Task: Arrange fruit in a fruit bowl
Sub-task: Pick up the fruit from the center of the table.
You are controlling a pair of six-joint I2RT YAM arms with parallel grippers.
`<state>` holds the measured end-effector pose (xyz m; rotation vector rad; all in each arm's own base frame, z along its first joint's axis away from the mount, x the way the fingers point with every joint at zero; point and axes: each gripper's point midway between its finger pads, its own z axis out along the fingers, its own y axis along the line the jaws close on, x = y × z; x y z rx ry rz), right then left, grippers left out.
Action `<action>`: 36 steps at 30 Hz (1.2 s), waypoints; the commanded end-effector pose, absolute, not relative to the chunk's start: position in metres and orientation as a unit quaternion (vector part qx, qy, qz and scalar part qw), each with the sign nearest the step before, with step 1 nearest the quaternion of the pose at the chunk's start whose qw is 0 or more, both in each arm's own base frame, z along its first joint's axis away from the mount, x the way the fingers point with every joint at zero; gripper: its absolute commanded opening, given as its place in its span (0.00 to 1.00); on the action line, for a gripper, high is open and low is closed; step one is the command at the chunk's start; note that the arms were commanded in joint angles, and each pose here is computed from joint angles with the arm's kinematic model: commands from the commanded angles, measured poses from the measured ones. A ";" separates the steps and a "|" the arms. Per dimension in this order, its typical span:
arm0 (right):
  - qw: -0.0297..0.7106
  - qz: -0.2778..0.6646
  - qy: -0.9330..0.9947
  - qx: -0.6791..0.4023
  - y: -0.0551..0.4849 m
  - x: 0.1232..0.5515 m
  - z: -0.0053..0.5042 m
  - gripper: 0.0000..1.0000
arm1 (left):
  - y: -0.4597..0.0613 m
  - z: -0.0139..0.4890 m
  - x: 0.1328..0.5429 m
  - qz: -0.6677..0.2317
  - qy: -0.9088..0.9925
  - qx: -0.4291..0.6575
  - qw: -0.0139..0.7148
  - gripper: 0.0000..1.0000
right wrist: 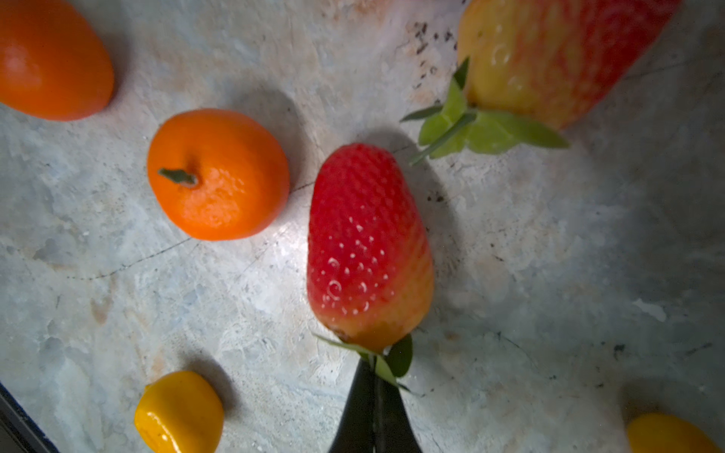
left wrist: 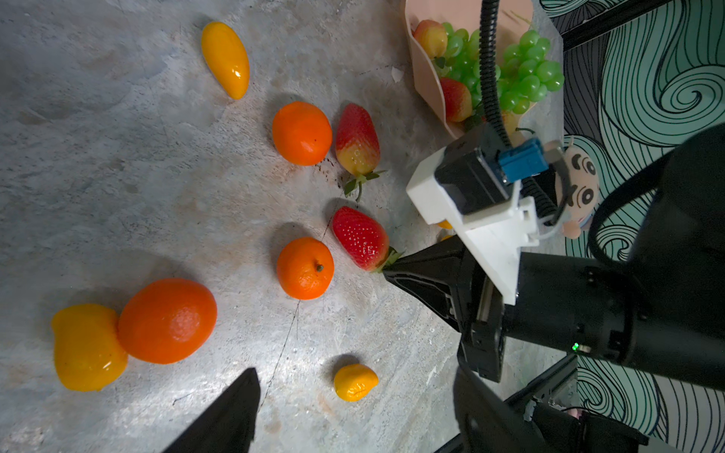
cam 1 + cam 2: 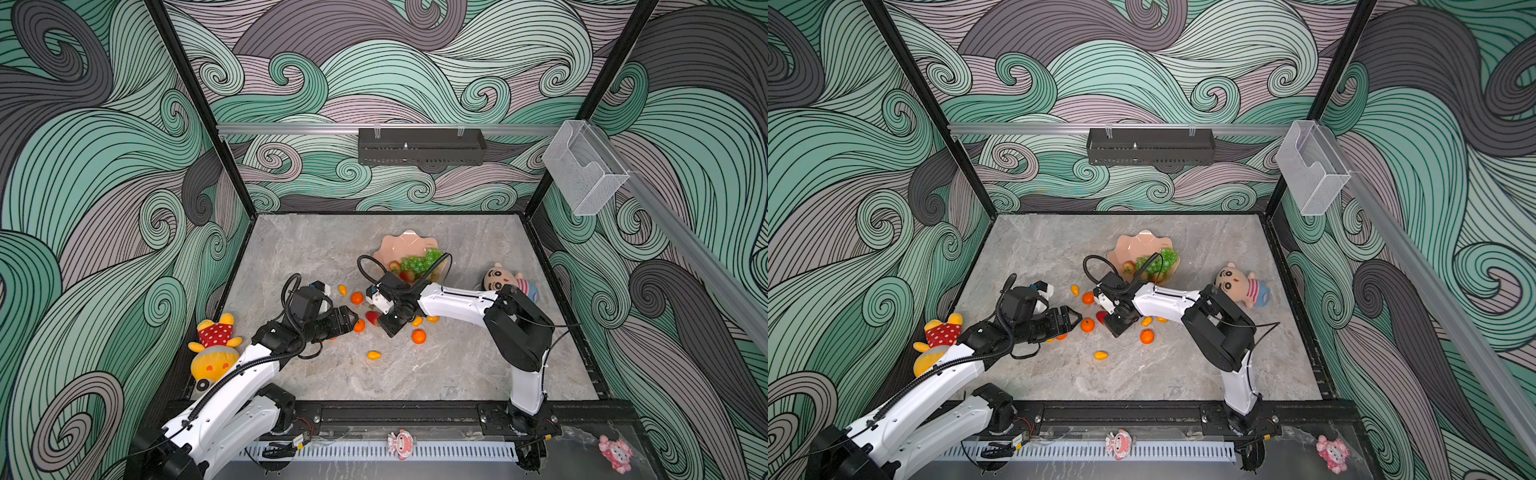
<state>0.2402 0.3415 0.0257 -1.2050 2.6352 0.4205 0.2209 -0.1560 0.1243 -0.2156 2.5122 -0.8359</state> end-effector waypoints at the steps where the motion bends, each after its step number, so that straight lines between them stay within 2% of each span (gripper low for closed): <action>1: 0.118 0.154 0.891 -0.411 0.336 0.231 0.047 0.00 | -0.165 0.136 0.224 -0.329 0.910 -0.050 0.247 0.80; 13: 0.178 0.157 0.889 -0.391 0.283 0.200 0.098 0.00 | -0.200 0.159 0.236 -0.374 0.894 0.005 0.244 0.81; 19: 0.224 0.159 0.891 -0.362 0.258 0.199 0.126 0.00 | -0.214 0.170 0.248 -0.376 0.892 0.027 0.250 0.81; 28: 0.263 0.157 0.902 -0.305 0.224 0.237 0.164 0.00 | -0.236 0.193 0.282 -0.366 0.891 0.069 0.260 0.81; 36: 0.254 0.139 0.921 -0.261 0.207 0.282 0.170 0.00 | -0.255 0.201 0.314 -0.360 0.892 0.086 0.259 0.81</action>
